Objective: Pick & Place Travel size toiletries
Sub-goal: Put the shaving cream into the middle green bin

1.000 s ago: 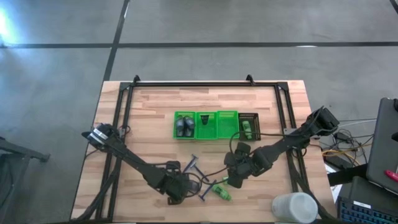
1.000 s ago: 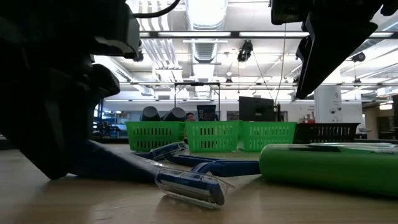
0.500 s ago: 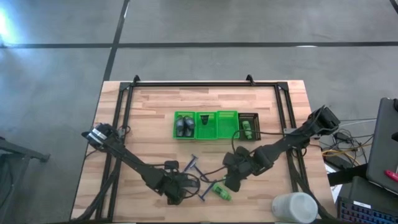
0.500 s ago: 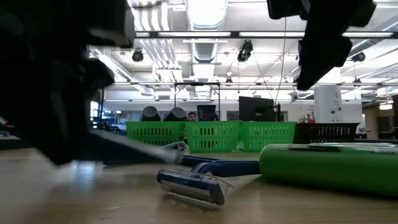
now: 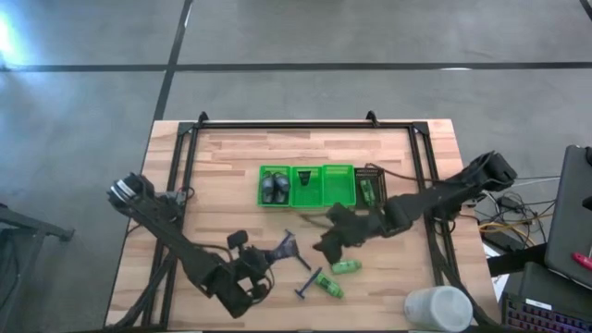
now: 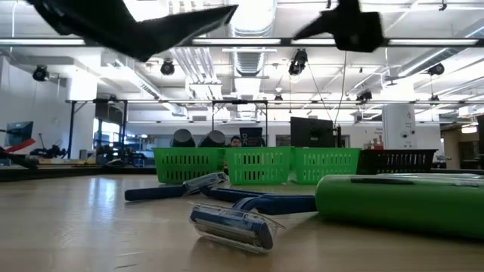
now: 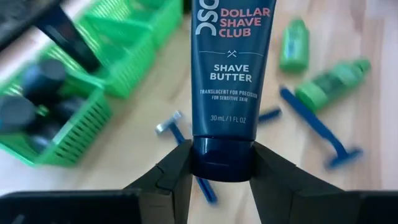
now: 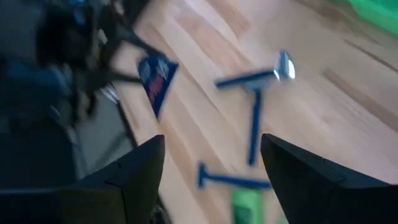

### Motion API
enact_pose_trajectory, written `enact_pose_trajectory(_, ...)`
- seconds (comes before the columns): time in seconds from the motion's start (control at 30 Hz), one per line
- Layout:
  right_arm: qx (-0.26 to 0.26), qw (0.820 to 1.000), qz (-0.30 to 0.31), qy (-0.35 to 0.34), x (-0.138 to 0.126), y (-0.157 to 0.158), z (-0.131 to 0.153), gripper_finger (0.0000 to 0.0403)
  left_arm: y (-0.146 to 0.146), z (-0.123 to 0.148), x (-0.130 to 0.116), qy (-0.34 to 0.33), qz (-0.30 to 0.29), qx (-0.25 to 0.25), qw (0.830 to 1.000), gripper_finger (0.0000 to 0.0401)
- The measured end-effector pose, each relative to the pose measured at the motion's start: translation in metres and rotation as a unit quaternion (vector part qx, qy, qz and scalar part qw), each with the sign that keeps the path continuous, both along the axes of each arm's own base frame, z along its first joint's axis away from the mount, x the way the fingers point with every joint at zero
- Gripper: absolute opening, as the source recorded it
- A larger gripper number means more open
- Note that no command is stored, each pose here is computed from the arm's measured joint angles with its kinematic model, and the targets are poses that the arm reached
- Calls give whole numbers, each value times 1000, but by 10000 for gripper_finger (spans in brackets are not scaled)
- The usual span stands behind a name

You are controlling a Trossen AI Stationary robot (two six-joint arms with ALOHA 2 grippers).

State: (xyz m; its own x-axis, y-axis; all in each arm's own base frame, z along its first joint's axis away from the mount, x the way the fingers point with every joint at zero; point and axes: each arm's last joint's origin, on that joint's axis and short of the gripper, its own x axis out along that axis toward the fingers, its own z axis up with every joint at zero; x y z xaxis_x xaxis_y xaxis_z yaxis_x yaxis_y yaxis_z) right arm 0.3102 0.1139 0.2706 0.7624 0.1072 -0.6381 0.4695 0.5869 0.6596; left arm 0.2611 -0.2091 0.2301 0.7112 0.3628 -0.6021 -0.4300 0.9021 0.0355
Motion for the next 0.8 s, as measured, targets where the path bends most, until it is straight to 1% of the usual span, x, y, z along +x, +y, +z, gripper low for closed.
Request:
enact_pose_trajectory(0.03,9,1000,-7,-10,2,-3,2,269,1,1,0,-8,5,5,1000,131)
enact_pose_trajectory(0.1,26,1000,-12,-8,5,-9,4,279,3,3,1,-22,16,20,999,131)
enact_pose_trajectory(0.17,45,999,-8,-8,8,-13,5,287,6,4,3,-32,26,36,999,131)
enact_pose_trajectory(0.3,63,998,-8,-14,11,-18,7,294,10,4,6,-37,34,54,997,131)
enact_pose_trajectory(0.5,72,997,-6,-30,16,-22,17,270,14,7,12,-47,34,82,995,131)
enact_pose_trajectory(0.63,74,997,-5,-28,17,-25,17,250,13,10,17,-64,30,86,994,131)
enact_pose_trajectory(0.7,75,997,-5,-29,17,-25,17,242,13,11,18,-73,35,90,993,131)
enact_pose_trajectory(0.8,63,997,-12,-45,18,-25,19,236,17,11,20,-79,50,79,992,131)
